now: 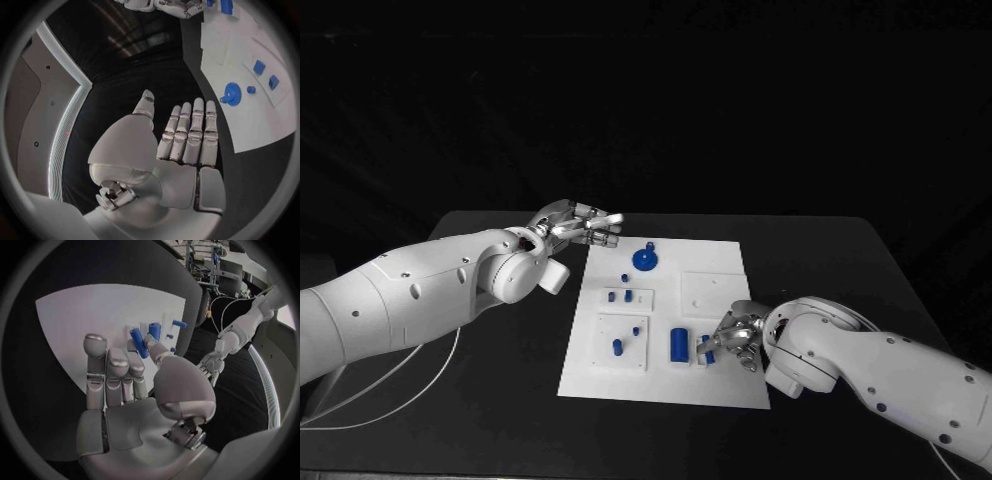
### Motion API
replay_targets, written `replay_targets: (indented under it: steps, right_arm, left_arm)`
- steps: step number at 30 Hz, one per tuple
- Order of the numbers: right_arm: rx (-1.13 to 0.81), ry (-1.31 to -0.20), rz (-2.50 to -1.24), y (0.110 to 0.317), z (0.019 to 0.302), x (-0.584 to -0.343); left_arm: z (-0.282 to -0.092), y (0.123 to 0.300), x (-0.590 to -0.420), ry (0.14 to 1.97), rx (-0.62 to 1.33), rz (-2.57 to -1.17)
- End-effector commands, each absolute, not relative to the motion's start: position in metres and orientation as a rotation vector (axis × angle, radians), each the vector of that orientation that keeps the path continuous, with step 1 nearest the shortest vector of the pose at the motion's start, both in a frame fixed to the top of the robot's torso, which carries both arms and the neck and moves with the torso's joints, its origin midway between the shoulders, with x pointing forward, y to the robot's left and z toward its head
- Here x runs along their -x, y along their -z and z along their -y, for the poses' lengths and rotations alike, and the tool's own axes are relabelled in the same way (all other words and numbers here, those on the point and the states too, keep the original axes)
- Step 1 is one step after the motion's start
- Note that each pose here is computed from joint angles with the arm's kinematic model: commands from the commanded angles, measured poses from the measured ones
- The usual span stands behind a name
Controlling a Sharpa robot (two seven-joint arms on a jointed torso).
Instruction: Assemble the parts on the task board
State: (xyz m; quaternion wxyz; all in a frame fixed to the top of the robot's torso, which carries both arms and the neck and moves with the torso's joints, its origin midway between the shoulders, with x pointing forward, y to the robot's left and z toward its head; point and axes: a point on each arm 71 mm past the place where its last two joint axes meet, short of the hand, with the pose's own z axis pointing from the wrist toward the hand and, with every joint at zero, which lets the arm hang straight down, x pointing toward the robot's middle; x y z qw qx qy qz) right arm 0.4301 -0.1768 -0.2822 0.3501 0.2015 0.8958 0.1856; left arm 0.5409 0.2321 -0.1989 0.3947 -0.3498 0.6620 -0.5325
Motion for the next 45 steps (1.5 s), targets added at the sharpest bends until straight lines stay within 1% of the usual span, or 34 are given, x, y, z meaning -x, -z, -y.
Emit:
replay_targets:
  steps: [1,13,45]
  right_arm:
    - [-0.477,-0.445,-2.332,0.284,0.173,-0.429]
    - [-0.431,-0.410,-2.326,0.287,0.174,-0.430]
    - [-0.416,-0.402,-2.361,0.296,0.169,-0.430]
  left_arm:
    - [-0.229,0.198,-0.540,1.372,0.880,-1.686]
    - [-0.230,0.198,-0.540,1.372,0.880,-1.688]
    - [-0.228,0.199,-0.540,1.373,0.880,-1.694]
